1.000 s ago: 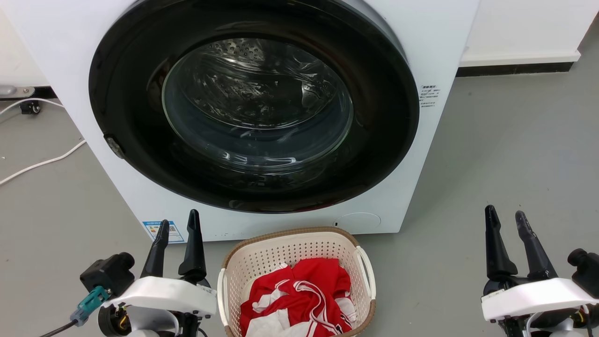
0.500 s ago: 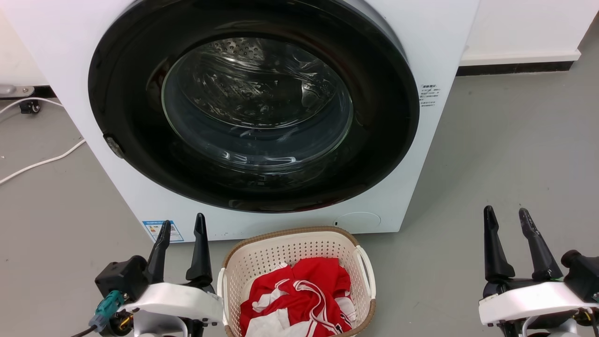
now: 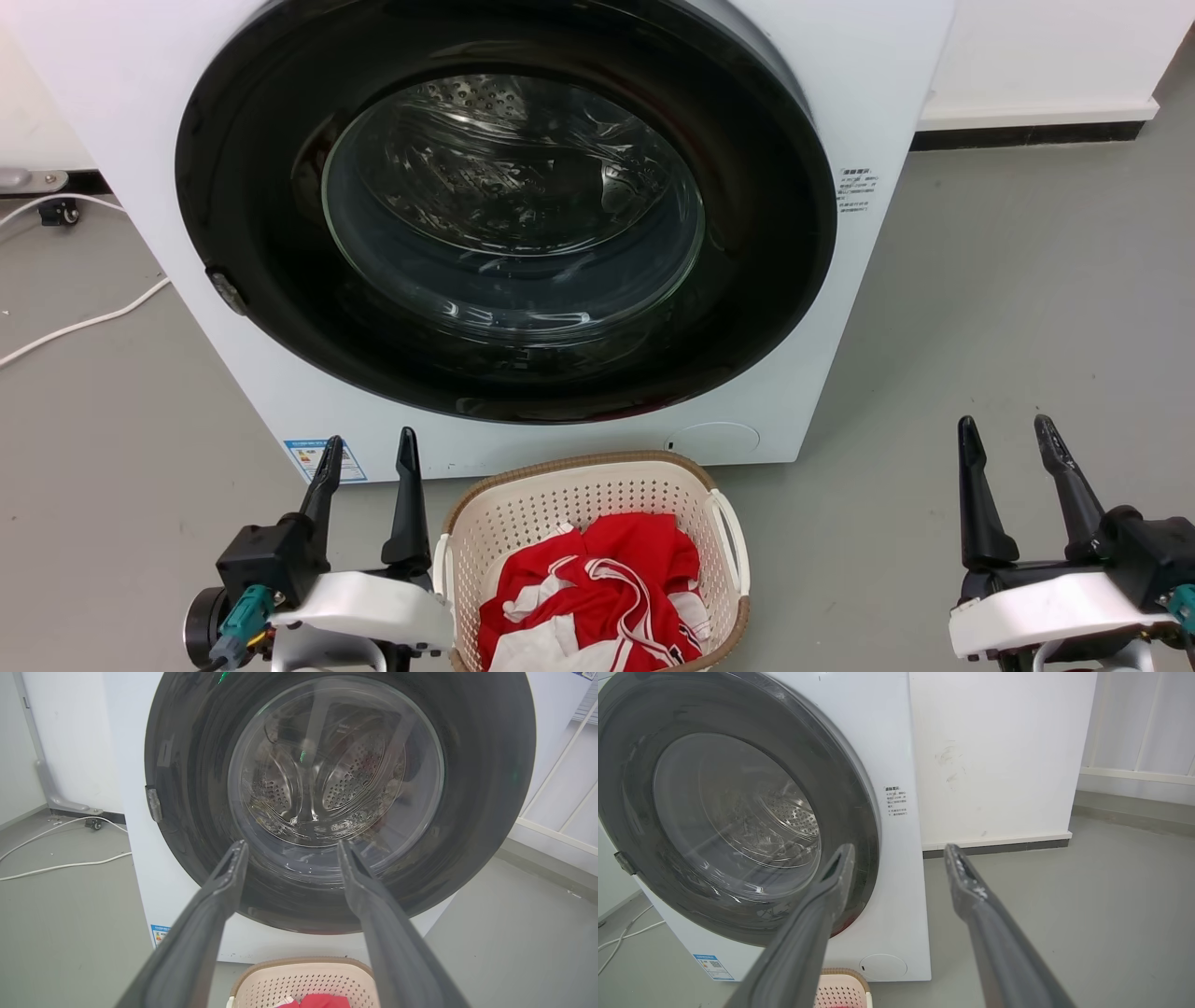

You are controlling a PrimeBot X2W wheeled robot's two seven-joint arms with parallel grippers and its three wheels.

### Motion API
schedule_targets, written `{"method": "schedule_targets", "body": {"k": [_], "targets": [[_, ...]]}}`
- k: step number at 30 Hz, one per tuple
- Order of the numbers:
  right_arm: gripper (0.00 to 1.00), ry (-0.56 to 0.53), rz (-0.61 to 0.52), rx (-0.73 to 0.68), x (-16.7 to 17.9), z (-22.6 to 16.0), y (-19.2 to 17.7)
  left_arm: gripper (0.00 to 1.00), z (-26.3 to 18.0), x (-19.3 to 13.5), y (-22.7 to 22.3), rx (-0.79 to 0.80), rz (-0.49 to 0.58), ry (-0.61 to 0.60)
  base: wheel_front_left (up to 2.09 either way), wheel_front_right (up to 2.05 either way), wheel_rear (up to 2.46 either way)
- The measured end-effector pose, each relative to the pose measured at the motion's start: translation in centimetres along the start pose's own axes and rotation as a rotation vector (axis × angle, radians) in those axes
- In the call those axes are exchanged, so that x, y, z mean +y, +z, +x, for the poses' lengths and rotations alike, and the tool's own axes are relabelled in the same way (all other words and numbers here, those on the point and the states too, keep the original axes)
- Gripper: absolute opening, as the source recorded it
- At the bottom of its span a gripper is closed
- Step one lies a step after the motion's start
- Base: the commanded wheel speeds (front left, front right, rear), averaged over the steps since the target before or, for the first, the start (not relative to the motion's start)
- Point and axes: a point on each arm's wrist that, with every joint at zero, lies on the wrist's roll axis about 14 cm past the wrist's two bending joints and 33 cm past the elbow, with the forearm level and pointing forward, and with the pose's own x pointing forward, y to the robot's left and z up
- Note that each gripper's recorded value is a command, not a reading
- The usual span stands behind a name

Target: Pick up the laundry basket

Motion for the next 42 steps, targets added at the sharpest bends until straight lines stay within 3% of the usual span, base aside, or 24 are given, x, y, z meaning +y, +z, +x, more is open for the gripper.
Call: {"method": "schedule_targets", "body": {"k": [27, 42], "targets": [[1.00, 0.052, -0.160, -0.026, 1.0, -0.2, 0.2, 1.00, -0.4, -0.3, 0.2, -0.040, 0.220, -0.013, 0.00, 0.00, 0.00], [1.00, 0.053, -0.154, -0.033, 1.1, -0.2, 0.3, 1.00, -0.5, -0.3, 0.4, -0.049, 0.224, -0.013, 0.00, 0.00, 0.00]]}}
